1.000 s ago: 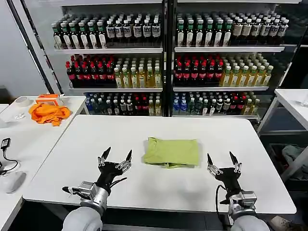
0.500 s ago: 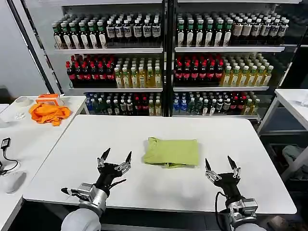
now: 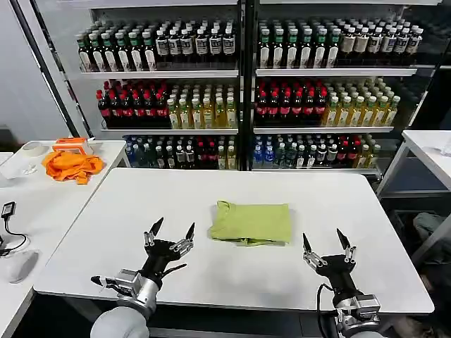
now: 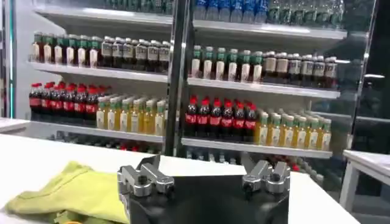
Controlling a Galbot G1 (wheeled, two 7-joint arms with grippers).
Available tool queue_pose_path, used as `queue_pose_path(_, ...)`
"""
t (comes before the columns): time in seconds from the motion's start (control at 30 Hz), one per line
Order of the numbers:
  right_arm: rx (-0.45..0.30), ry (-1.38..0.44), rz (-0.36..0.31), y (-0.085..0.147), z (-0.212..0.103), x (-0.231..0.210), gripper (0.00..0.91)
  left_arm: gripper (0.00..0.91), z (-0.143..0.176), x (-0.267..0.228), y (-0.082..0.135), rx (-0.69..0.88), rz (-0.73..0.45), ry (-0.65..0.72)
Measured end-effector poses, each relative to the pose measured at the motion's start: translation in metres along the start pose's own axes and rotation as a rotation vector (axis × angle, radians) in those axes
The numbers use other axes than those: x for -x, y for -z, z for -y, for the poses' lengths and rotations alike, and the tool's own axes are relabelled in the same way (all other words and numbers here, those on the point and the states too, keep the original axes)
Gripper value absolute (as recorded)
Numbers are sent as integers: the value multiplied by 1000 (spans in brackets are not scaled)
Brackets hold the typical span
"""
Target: Fold and organize the clothes.
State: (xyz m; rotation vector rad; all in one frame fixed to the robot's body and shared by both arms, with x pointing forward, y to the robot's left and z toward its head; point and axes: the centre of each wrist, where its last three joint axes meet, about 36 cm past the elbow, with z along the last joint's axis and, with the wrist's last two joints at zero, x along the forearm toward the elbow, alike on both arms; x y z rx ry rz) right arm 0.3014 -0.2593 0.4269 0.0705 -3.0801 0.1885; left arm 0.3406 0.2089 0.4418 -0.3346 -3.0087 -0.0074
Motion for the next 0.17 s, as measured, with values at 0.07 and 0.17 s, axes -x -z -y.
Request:
queue_pose_path(0.07, 3, 2, -1, 0, -1, 0, 907, 907, 0, -1, 0, -1, 2, -1)
queue_pose_path(0.17, 12, 3, 5, 1, -3, 1, 907, 907, 0, -2, 0, 1, 4, -4)
